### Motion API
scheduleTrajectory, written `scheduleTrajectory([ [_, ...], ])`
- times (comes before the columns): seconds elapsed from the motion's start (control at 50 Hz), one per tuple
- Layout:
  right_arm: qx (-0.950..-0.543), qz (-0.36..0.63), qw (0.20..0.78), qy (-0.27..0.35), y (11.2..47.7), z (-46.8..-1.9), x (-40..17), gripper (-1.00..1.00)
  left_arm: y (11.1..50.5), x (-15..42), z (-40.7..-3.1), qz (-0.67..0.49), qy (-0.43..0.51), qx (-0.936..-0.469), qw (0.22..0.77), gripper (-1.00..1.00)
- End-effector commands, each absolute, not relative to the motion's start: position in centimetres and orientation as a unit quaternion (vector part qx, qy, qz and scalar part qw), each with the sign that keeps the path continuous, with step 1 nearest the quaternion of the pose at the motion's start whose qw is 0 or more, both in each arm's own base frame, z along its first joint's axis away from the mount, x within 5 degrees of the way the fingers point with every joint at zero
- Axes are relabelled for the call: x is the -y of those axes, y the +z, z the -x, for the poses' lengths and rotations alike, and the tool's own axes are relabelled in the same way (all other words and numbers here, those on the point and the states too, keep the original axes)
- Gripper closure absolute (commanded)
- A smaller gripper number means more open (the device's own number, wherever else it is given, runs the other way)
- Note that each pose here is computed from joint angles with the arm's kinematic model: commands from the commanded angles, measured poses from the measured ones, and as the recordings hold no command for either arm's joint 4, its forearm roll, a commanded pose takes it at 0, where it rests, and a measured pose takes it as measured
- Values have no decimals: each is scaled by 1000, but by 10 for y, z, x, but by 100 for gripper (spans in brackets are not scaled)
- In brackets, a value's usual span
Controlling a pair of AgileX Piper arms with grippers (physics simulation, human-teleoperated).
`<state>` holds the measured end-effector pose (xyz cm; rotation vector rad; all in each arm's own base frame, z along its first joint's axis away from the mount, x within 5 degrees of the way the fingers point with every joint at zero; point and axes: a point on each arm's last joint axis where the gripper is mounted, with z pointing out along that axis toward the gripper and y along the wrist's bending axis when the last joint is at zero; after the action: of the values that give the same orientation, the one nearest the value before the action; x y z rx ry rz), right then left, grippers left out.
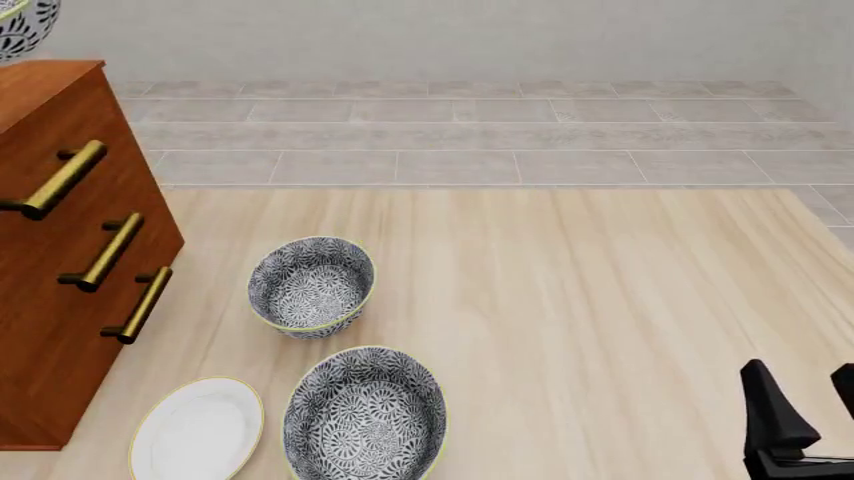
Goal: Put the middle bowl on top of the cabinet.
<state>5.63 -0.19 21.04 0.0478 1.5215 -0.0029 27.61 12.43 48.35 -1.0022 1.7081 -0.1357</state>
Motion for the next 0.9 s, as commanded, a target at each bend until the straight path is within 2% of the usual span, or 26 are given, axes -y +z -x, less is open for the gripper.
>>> scheduleTrajectory([
  [0.02,-690,-22,724,0,210,-56,2,-100,483,-134,-274,436,-53,-711,549,100],
  [0.9,-692,-21,721,0,209,-56,2,-100,449,-174,-279,481,-23,-703,524,100],
])
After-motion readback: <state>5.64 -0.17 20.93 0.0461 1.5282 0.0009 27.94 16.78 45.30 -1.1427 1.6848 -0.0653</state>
